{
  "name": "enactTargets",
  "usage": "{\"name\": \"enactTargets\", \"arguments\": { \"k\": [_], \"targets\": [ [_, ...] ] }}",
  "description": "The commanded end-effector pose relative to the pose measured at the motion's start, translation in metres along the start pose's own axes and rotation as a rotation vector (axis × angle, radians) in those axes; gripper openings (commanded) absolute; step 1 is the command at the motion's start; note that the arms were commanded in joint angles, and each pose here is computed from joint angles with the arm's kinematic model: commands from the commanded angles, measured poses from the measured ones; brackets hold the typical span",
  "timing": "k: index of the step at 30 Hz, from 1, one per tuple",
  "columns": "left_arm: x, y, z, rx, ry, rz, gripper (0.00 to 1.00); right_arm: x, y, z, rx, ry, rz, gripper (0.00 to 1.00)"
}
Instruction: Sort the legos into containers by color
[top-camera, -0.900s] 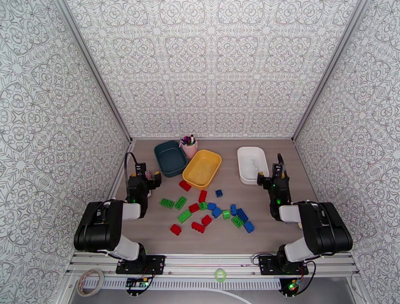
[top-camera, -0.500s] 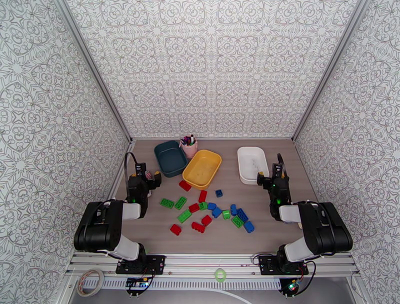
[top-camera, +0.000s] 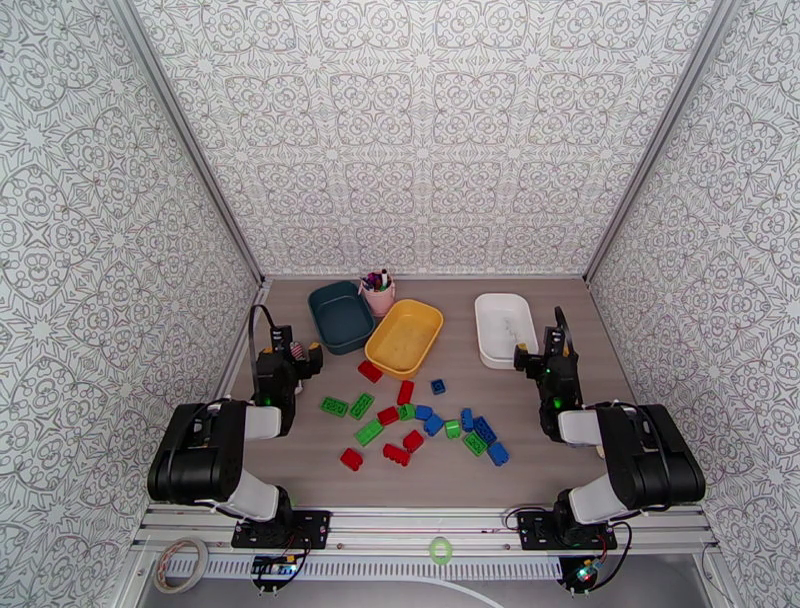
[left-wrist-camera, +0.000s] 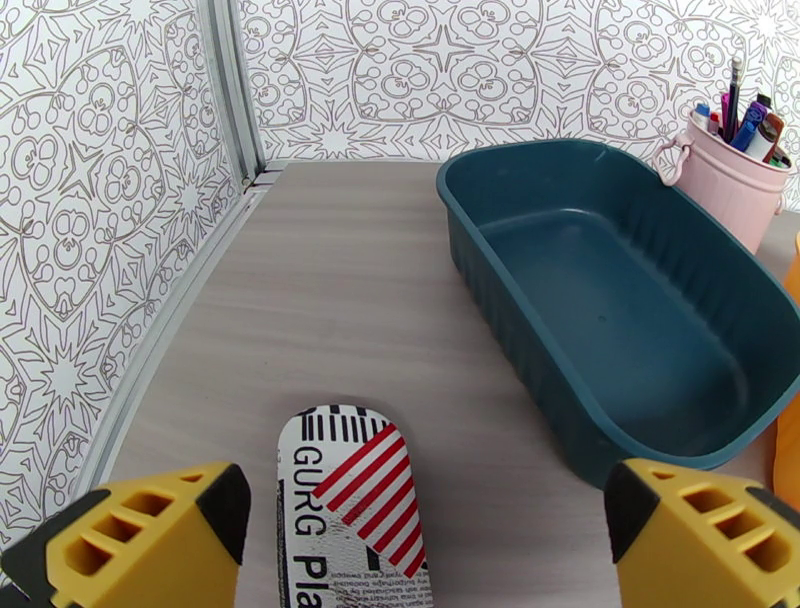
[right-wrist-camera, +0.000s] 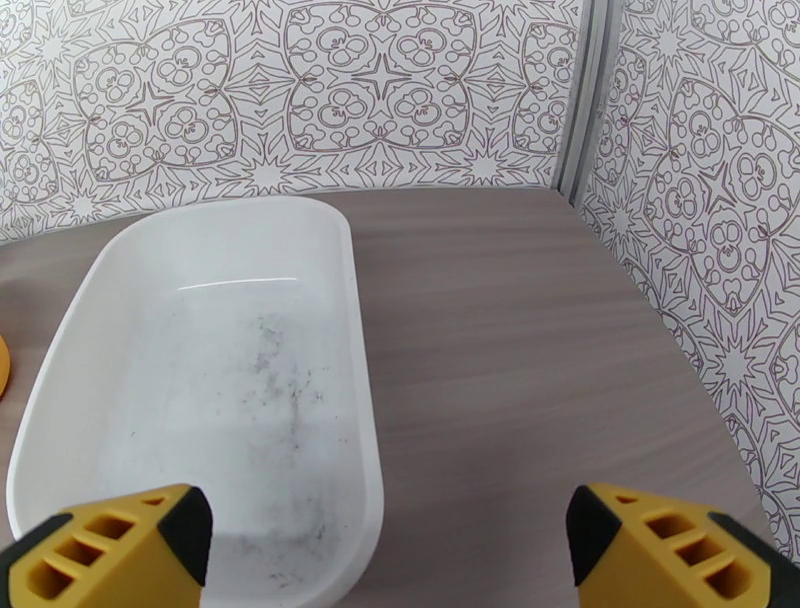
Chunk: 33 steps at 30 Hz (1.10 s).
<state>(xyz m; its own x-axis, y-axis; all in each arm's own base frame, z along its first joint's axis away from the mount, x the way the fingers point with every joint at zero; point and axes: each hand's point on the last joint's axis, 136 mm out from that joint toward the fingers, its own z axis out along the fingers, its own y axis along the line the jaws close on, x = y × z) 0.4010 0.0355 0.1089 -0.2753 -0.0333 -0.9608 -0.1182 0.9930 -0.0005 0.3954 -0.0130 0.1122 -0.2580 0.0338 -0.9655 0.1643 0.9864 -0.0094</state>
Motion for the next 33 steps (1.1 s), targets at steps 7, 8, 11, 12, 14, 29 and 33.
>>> {"name": "enactTargets", "arguments": {
  "k": [7,8,11,12,14,29,33],
  "targets": [
    [-0.002,0.0,0.0,-0.006,-0.007,0.015,0.99,-0.007,0.0,0.001,-0.008,-0.015,-0.01,0.99],
    [-0.002,-0.001,0.0,-0.004,-0.007,0.014,0.99,-0.007,0.0,0.001,-0.009,-0.016,-0.009,0.99],
    [-0.003,0.0,0.0,-0.005,-0.008,0.014,0.99,-0.007,0.0,0.001,-0.008,-0.014,-0.009,0.99],
    [-0.002,0.0,0.0,-0.006,-0.006,0.016,0.99,-0.007,0.0,0.001,-0.008,-0.015,-0.009,0.99],
    [-0.002,-0.001,0.0,-0.004,-0.007,0.015,0.99,-0.007,0.0,0.001,-0.008,-0.015,-0.01,0.99],
    [-0.023,0.014,-0.018,-0.078,-0.059,-0.021,0.99,-0.024,-0.013,-0.012,0.055,-0.044,0.022,0.99],
    [-0.057,0.005,-0.038,-0.114,-0.052,-0.008,0.99,-0.057,-0.032,-0.034,0.146,-0.038,0.082,0.99]
  ]
}}
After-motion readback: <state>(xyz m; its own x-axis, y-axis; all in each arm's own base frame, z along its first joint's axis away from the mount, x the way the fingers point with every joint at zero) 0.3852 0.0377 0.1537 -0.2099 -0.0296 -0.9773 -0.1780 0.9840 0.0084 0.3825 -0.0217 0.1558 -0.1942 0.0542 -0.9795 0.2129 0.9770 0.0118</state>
